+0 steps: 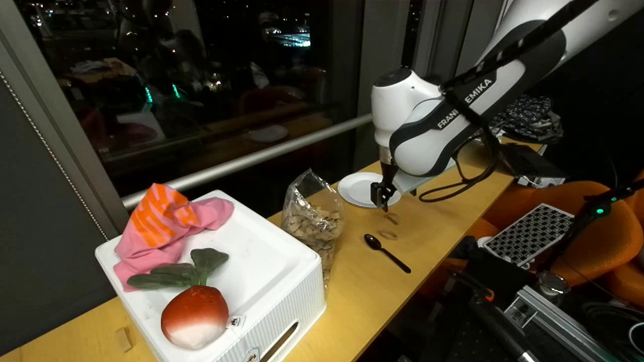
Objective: Remove the rubber bands from the table and put them in the plastic
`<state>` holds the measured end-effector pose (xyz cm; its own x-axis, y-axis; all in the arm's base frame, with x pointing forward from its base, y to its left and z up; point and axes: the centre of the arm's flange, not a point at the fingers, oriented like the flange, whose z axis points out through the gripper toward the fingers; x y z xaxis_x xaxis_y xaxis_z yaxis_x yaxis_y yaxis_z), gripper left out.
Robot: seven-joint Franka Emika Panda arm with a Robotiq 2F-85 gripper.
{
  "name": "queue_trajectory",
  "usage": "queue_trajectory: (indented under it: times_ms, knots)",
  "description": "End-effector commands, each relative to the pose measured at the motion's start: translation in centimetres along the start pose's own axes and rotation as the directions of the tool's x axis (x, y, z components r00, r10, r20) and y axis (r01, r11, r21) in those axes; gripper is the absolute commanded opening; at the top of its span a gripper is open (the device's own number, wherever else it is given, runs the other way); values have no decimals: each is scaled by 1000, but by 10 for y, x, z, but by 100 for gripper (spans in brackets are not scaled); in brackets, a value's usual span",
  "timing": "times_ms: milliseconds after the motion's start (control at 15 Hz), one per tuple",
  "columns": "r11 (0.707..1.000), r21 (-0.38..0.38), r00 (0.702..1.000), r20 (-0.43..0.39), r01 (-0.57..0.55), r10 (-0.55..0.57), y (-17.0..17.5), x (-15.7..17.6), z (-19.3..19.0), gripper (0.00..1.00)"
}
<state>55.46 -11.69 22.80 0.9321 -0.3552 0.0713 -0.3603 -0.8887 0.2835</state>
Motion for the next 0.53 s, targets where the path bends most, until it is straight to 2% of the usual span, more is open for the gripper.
queue_trajectory:
  times_ms: [0, 467]
  knots:
    - [997, 68, 999, -32, 20, -18, -19, 9, 17, 100]
    - [992, 127, 1000, -13, 1, 1, -22, -10, 51, 100]
